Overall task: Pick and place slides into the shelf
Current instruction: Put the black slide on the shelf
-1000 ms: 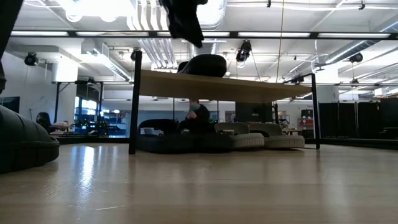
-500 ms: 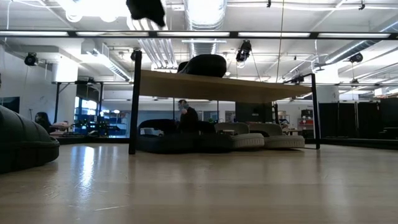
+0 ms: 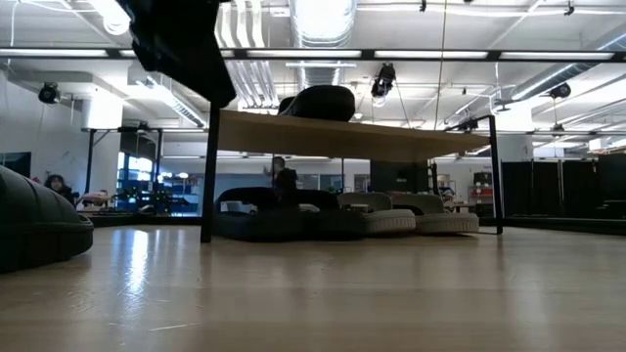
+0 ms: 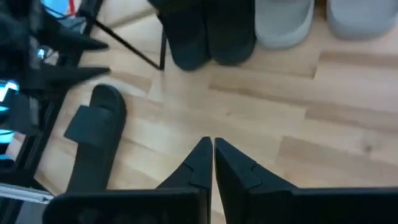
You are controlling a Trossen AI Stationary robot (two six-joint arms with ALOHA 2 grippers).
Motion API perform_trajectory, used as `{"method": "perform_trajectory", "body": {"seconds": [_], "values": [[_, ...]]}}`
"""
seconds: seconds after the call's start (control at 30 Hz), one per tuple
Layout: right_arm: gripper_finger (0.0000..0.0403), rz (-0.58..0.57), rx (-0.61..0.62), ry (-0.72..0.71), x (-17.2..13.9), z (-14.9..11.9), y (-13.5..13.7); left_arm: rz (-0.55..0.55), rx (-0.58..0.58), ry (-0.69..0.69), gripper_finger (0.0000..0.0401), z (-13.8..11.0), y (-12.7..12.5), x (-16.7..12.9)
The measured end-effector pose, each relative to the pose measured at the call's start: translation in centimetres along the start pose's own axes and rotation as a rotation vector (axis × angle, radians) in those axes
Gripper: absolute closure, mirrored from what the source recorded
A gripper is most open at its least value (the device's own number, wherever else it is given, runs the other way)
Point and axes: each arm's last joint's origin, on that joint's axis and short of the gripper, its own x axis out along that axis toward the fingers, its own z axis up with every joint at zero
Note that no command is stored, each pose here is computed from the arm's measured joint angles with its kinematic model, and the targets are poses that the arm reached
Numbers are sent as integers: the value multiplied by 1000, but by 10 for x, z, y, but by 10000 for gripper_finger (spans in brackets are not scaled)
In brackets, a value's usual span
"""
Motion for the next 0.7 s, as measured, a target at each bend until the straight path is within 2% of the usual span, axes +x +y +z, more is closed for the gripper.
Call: {"method": "perform_trajectory", "body": {"seconds": [0.13, 0.33, 0.47, 0.57, 0.7], "values": [[392, 28, 32, 19, 6, -14, -5, 43, 38, -65, 275, -5, -9, -10], [392, 41, 99, 43, 10, -29, -15, 39, 68, -57, 323, -19, -25, -13], [392, 100, 107, 90, 18, -42, -16, 73, 177, 27, 349, -39, -29, -10], [392, 241, 32, 141, 23, -55, -4, 94, 282, 52, 367, -53, -29, -25], [392, 413, -150, 153, 30, -71, 19, 140, 398, 68, 393, -72, -26, -54]]}}
